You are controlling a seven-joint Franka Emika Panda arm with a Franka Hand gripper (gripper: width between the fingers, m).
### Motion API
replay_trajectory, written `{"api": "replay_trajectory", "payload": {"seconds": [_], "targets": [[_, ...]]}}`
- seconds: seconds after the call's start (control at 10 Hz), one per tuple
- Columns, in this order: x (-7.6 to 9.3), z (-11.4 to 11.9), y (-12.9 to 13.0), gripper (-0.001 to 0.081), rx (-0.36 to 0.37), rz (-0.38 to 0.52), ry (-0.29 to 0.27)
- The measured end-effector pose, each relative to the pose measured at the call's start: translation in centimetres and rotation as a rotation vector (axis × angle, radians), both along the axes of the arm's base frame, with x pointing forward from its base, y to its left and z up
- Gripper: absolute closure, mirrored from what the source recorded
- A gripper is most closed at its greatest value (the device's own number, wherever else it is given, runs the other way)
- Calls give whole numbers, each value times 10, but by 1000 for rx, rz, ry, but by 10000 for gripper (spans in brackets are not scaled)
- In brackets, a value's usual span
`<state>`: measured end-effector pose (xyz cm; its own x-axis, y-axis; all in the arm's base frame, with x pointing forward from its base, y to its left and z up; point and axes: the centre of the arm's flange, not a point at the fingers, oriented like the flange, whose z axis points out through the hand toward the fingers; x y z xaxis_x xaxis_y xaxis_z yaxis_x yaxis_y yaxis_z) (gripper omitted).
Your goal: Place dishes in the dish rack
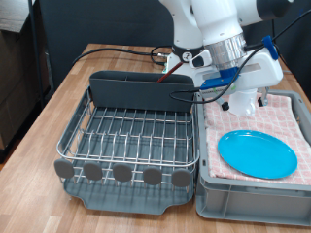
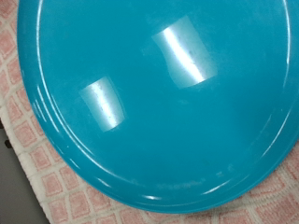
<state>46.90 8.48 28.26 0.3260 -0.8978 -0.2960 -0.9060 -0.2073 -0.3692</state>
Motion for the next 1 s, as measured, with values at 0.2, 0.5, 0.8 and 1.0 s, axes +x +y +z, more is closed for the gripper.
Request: {"api": "replay_trajectory", "payload": {"seconds": [0.2,0.5,0.8,1.0], "targets": [[-2,-11,4,3,-3,-1,3],[-2,-24,9,3,-10,-32,3],[-2,-36,14,3,-10,-61,-1],[-1,-43,16,3,-10,-67,-1]]}}
